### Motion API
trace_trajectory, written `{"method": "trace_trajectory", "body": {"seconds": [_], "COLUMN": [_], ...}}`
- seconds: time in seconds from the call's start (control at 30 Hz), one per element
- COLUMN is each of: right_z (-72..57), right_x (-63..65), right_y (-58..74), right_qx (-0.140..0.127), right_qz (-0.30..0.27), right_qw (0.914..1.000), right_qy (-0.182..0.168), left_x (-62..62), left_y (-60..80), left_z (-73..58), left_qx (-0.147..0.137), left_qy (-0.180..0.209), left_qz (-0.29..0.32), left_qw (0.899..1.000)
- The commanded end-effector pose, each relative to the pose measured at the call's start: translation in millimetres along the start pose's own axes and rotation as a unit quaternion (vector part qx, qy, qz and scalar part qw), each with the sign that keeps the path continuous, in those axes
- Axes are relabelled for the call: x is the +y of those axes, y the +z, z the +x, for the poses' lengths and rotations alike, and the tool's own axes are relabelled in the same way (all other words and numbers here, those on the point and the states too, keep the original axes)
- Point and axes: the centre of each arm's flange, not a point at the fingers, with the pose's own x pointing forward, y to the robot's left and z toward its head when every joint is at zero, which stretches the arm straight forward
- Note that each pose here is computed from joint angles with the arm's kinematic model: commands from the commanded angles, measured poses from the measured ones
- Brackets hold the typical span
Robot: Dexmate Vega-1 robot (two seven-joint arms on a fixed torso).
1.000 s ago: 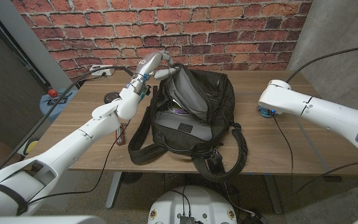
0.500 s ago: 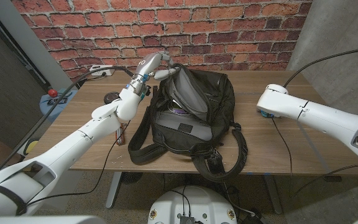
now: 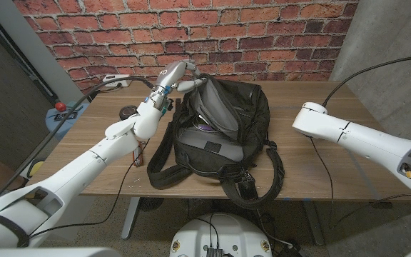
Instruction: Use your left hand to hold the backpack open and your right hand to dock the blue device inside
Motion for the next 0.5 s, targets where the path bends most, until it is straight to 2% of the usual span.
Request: {"method": "trace_trajectory", "body": {"seconds": [0.03, 0.5], "right_z": [1.4, -1.3], "right_x": [7.5, 12.4], "right_y": [-0.8, -8.5], "right_qx": [0.004, 0.003], "right_qz": [-0.007, -0.009], "right_qw": [0.9996, 0.9981], "right_qy": [-0.025, -0.061], "left_x": [-0.9, -3.3], "left_y": [1.4, 4.9], "left_z": [-1.9, 1.3], "left_qx": [0.0, -0.004], "left_qy": [0.0, 0.001], "left_qz": [0.0, -0.001], "left_qw": [1.0, 1.0]}}
